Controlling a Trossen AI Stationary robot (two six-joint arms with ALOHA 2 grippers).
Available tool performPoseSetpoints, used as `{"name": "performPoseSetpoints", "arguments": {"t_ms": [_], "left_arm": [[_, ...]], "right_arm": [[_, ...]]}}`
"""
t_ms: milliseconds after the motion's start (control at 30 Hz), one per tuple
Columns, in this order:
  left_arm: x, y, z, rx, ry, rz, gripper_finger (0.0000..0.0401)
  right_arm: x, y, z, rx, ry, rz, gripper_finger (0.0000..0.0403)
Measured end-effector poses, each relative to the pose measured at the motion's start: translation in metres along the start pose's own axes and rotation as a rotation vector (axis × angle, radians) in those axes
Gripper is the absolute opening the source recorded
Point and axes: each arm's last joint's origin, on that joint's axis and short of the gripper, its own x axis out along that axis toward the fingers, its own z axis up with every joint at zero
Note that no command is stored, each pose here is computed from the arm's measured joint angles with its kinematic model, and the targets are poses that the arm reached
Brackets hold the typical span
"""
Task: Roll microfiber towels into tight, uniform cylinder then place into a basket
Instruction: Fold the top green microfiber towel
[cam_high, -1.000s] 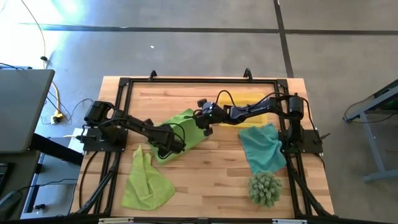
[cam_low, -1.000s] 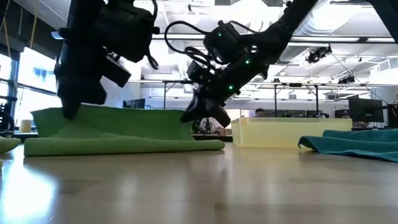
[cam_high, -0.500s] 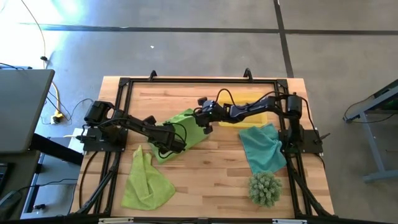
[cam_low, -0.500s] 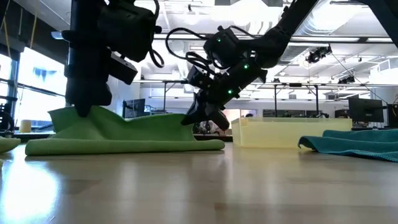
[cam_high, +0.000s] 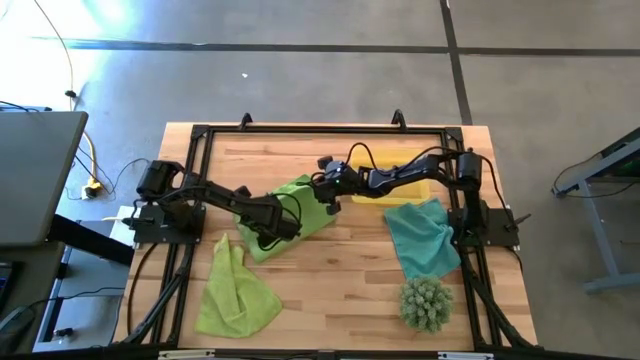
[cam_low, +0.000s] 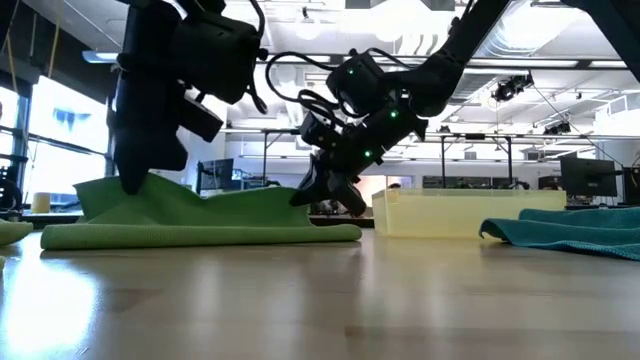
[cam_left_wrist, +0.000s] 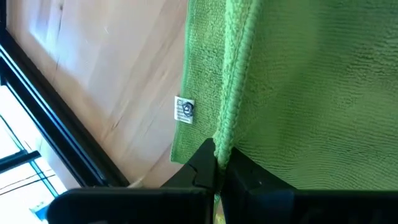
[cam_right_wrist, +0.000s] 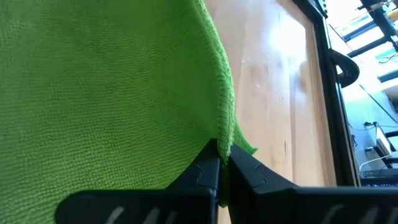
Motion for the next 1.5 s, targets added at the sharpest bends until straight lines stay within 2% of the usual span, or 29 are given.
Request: {"name": "performPoseSetpoints", "arguments": {"t_ms": [300, 433, 600, 733, 900, 1100, 1233, 1300, 1500], "left_arm": [[0.002, 0.004, 0.004, 0.003, 0.012, 0.000, 0.0000], [0.002, 0.004, 0.005, 0.006, 0.013, 0.000, 0.0000], [0.002, 0.004, 0.005, 0.015, 0.011, 0.002, 0.0000], [0.002, 0.004, 0.005, 0.016, 0.010, 0.003, 0.0000], [0.002, 0.004, 0.005, 0.015, 0.012, 0.001, 0.0000], [0.002, 0.004, 0.005, 0.015, 0.015, -0.001, 0.0000], [0.003, 0.005, 0.006, 0.008, 0.044, -0.021, 0.0000], [0.004, 0.006, 0.007, 0.025, 0.059, -0.031, 0.0000], [0.004, 0.007, 0.007, 0.052, 0.069, -0.039, 0.0000]], "right_arm": [[0.000, 0.000, 0.000, 0.000, 0.001, 0.001, 0.0015], [0.000, 0.000, 0.000, 0.001, 0.000, -0.009, 0.0048], [0.000, -0.006, 0.002, 0.016, 0.027, -0.129, 0.0102], [-0.001, -0.004, 0.003, 0.075, 0.080, -0.185, 0.0126], [-0.002, 0.012, 0.011, 0.096, 0.085, -0.129, 0.0128], [-0.008, 0.024, 0.025, 0.052, 0.112, -0.188, 0.0128], [-0.007, 0.034, 0.030, 0.084, 0.007, -0.035, 0.0128], [-0.006, 0.033, 0.032, 0.099, -0.058, 0.010, 0.0128], [-0.002, 0.015, 0.024, 0.167, -0.105, -0.031, 0.0128]]}}
